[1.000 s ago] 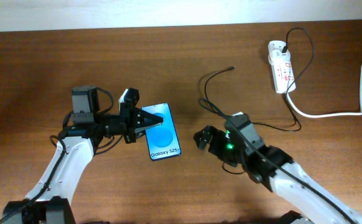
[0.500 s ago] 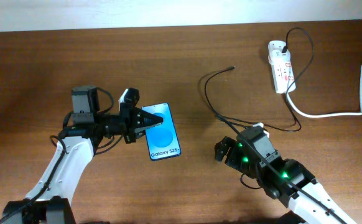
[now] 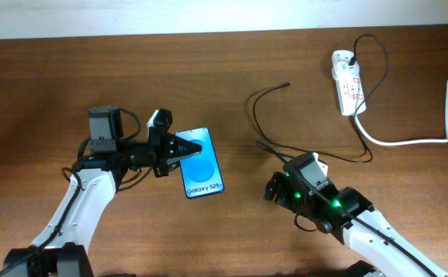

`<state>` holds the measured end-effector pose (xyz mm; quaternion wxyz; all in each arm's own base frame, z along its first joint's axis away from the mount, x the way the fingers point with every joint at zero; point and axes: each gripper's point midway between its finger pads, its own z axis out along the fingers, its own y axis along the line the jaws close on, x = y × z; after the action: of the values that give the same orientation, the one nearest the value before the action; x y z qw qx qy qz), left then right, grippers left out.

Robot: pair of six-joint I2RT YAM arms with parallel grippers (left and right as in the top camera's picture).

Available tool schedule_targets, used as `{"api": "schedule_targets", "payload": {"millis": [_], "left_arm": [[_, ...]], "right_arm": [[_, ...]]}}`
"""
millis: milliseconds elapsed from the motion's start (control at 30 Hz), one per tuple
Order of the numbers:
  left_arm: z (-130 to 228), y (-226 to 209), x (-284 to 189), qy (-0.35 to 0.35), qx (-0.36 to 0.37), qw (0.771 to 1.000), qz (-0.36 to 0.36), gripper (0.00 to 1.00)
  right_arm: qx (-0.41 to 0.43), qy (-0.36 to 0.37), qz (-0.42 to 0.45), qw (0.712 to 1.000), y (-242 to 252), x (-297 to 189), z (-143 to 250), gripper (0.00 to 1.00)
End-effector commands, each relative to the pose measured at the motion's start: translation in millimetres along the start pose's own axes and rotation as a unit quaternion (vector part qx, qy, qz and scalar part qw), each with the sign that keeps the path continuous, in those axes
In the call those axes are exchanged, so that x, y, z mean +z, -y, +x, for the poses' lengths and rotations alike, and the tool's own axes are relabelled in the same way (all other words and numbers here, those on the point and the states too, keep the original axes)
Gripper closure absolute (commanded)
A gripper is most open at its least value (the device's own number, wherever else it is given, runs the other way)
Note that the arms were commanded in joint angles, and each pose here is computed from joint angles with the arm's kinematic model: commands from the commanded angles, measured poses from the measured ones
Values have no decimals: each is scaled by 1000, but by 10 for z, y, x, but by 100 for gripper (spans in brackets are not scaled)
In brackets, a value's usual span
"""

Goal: Plug charger to phone and switch on socket

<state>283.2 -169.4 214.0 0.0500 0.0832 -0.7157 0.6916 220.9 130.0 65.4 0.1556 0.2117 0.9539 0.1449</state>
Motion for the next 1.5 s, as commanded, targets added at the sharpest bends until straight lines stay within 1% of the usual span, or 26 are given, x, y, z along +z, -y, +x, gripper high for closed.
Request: {"api": "schedule_targets", "payload": {"millis": [0, 1467], "left_arm": [[16, 75, -11, -11, 15, 1000, 10, 100], [-30, 36, -10, 3, 13, 1000, -1, 100]], "right_arm": [[-3, 0, 9, 1000, 33, 28, 6, 2], [-3, 0, 9, 1000, 33, 28, 6, 2]]}}
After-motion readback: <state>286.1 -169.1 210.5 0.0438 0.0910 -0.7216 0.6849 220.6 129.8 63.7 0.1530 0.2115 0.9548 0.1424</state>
